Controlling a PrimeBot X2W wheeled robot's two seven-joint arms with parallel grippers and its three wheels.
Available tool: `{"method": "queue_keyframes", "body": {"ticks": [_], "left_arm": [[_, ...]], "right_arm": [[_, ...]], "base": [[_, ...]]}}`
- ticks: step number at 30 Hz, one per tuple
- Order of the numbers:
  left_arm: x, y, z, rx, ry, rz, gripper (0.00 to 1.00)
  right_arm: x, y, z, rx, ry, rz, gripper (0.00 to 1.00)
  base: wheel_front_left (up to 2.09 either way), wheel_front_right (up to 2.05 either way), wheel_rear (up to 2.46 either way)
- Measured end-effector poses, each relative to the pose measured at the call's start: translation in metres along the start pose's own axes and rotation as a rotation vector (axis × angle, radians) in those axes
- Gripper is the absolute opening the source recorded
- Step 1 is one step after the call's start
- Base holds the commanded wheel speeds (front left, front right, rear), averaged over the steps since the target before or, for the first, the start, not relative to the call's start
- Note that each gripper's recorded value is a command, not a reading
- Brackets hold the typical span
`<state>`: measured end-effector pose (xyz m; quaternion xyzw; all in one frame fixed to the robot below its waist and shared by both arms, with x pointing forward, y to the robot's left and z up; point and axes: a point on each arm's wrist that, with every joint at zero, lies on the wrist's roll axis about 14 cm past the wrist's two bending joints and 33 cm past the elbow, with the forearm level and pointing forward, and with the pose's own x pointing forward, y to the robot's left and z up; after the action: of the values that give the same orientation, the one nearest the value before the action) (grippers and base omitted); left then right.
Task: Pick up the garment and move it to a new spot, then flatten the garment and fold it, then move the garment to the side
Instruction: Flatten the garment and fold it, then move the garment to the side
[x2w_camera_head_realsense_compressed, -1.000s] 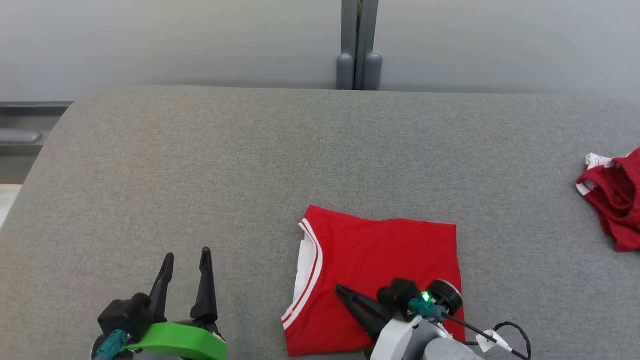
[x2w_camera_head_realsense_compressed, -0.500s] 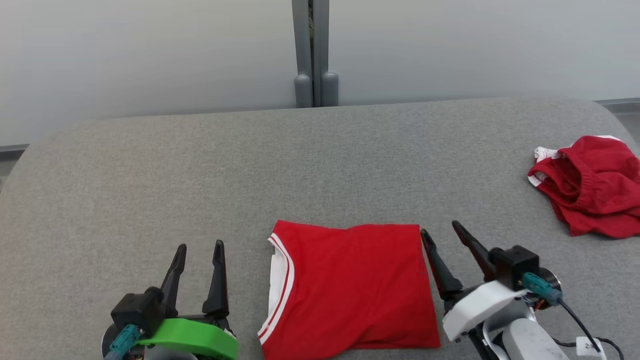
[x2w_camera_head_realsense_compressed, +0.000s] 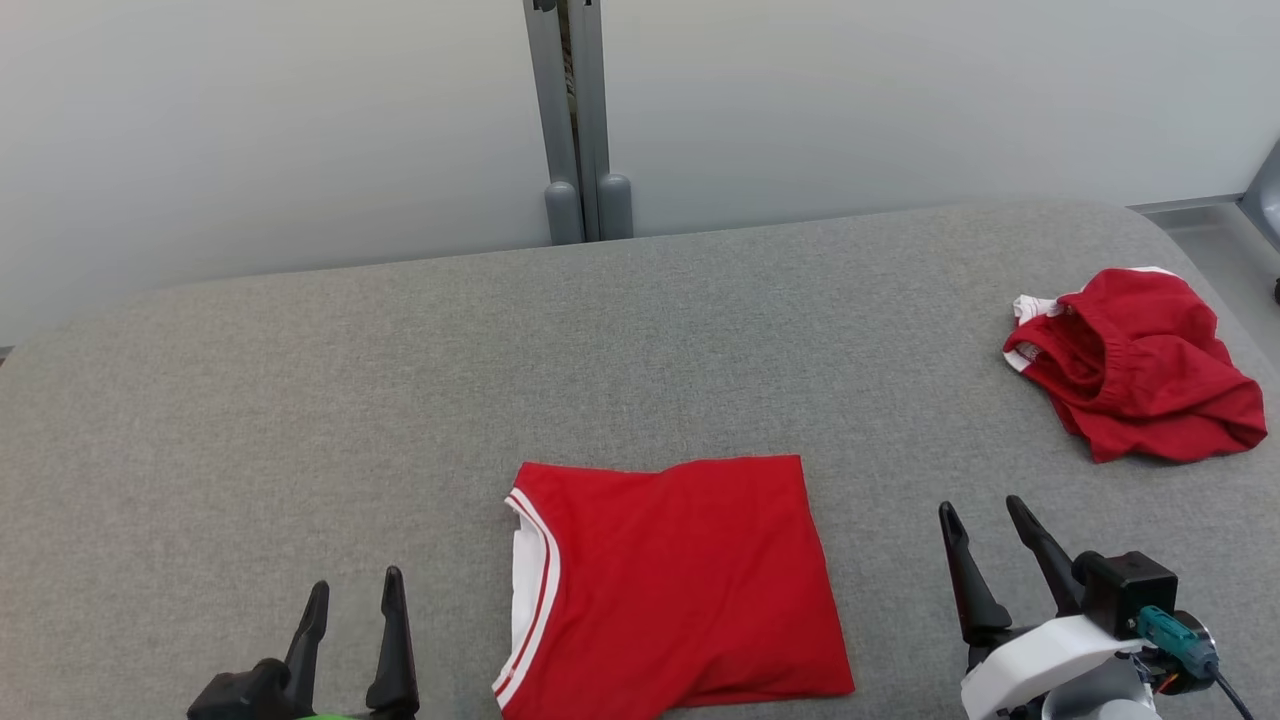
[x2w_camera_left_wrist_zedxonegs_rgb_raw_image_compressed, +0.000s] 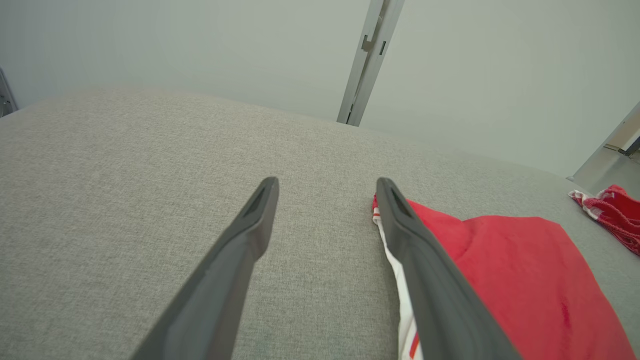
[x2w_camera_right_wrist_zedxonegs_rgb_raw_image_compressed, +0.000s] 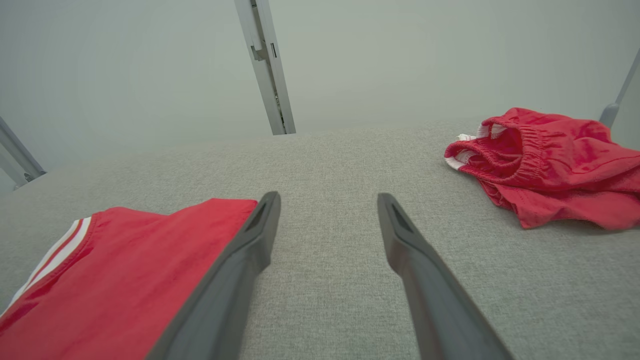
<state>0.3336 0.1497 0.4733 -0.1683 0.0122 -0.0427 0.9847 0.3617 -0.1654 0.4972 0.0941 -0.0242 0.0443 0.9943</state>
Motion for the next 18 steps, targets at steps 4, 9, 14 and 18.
{"method": "queue_keyframes", "body": {"ticks": [4,9,14,18], "left_arm": [[-0.0048,0.0043,-0.0036,0.008,0.011,0.013,1.0],[-0.0062,0.0028,-0.0041,0.01,0.012,0.008,1.0],[-0.0072,0.0008,-0.0035,0.009,0.009,0.002,1.0],[-0.0078,0.0011,-0.0029,0.012,0.007,0.003,1.0]], "right_arm": [[-0.0016,-0.0011,-0.0014,0.002,0.003,-0.004,1.0],[-0.0007,0.0003,-0.0002,-0.005,0.0,0.002,1.0],[-0.0002,0.0019,0.0013,-0.007,-0.004,0.007,1.0],[0.0002,0.003,0.0021,-0.007,-0.006,0.01,1.0]], "base": [[0.0,0.0,0.0],[0.0,0.0,0.0],[0.0,0.0,0.0],[0.0,0.0,0.0]]}}
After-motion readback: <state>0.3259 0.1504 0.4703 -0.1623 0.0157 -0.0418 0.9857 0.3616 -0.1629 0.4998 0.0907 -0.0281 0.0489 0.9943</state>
